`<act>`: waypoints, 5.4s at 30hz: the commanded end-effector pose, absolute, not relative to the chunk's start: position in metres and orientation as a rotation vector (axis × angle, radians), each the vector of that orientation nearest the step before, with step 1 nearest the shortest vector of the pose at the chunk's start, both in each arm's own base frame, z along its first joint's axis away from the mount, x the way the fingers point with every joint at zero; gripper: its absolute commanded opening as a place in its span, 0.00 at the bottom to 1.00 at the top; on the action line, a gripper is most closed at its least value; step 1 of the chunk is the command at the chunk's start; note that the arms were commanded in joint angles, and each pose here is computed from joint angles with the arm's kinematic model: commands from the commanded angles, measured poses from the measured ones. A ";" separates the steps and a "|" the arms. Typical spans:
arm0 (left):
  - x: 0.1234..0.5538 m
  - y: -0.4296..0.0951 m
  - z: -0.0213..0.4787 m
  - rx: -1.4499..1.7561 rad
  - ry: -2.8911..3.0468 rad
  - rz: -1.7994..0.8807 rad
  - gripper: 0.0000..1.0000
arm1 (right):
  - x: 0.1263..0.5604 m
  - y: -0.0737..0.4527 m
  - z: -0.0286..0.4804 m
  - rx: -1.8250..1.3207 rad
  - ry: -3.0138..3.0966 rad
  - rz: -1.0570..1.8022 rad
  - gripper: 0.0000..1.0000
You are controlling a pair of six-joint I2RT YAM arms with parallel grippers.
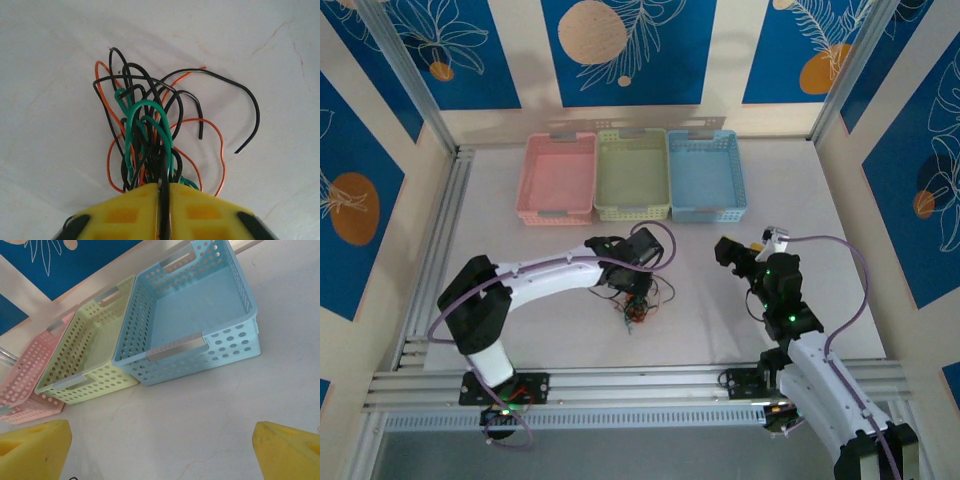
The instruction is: Untangle the cables
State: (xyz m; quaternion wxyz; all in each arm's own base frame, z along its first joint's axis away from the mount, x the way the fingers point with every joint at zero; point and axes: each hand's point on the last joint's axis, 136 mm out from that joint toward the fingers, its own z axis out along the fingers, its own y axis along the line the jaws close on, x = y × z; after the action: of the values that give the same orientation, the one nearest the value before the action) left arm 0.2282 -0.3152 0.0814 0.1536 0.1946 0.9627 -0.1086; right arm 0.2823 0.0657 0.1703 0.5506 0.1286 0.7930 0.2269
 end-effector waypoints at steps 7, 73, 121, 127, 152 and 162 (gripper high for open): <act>0.226 -0.320 0.117 0.622 2.667 -0.413 0.00 | 0.273 0.073 0.181 0.229 1.864 0.551 0.89; 0.188 -0.243 0.254 0.713 2.187 -0.663 0.00 | 0.217 0.226 0.173 -0.456 2.502 0.820 0.00; 0.174 -0.016 0.291 0.150 2.085 0.192 0.00 | 0.261 -0.053 0.131 1.144 2.180 0.573 0.00; 0.179 -0.065 0.280 0.302 2.090 -0.033 0.00 | 0.272 -0.025 0.152 0.991 2.169 0.720 0.00; 0.196 -0.135 0.229 0.607 2.218 -0.106 0.00 | 0.318 0.021 0.377 0.538 1.937 0.628 0.00; 0.194 -0.133 0.232 0.593 2.201 -0.118 0.00 | 0.366 0.018 0.448 0.539 1.822 0.633 0.00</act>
State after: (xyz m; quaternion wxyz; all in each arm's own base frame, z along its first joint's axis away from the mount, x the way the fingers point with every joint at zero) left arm 0.1914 -0.1346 0.2291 0.4049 0.2361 0.8819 -0.0509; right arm 0.3577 0.0206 0.4298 0.5237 0.2174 0.7781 0.2702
